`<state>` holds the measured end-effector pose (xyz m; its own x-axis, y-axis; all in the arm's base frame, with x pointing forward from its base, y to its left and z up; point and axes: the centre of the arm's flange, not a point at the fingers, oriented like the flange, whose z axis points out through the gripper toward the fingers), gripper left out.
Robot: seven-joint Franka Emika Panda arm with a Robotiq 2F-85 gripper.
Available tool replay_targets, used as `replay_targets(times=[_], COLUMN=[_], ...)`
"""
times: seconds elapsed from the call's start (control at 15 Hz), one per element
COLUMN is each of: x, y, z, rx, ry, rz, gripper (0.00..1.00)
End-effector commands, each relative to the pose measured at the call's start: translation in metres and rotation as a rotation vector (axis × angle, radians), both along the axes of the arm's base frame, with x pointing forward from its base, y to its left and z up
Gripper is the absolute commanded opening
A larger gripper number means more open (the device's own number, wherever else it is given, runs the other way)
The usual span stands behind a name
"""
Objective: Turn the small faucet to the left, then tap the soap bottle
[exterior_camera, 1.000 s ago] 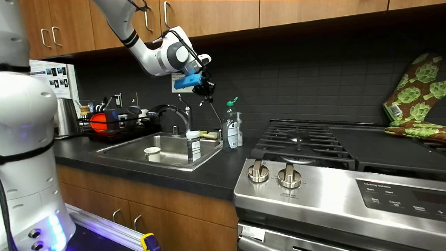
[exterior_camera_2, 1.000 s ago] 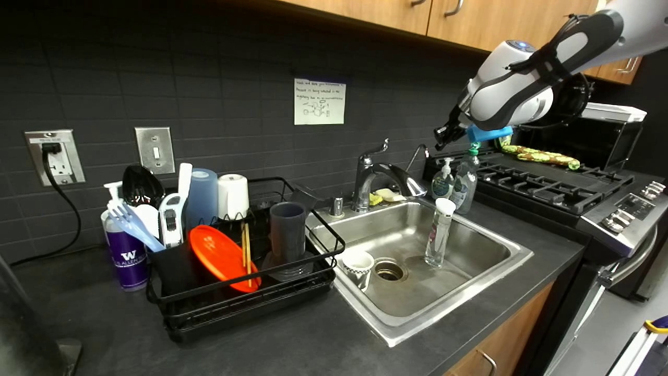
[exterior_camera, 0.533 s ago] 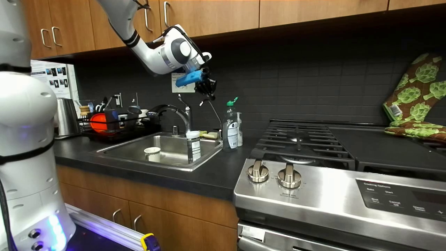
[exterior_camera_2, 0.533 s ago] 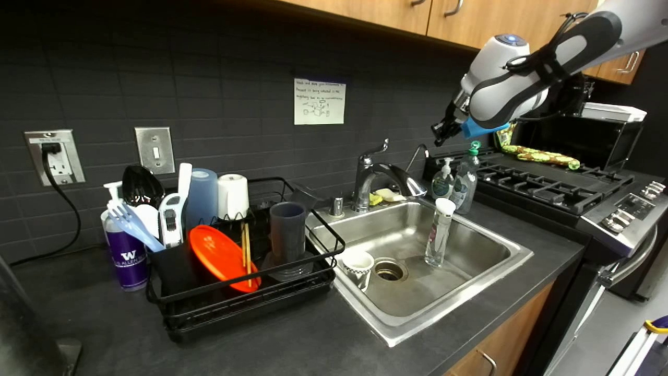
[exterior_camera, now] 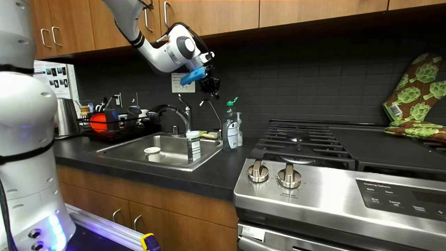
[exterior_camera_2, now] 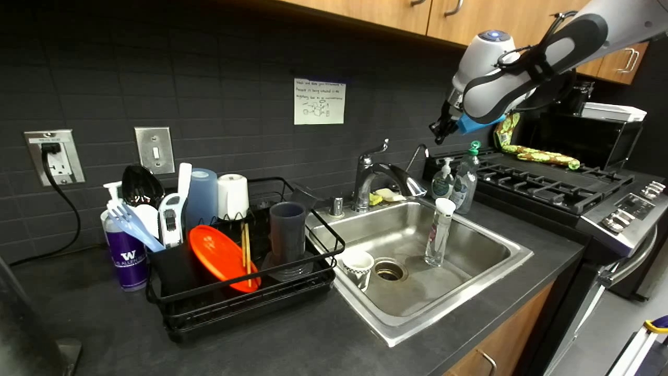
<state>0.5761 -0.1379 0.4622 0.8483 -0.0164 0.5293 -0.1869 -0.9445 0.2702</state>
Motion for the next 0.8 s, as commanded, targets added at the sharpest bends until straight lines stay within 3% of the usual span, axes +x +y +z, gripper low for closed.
replay_targets(times=[0.0, 0.73], x=[0.019, 0.028], y=[-0.005, -0.048], z=[0.0, -0.022], rx=[-0.052, -0.074], ry=[0.027, 0.107], rz=[-0.027, -0.09], gripper=[0.0, 0.0])
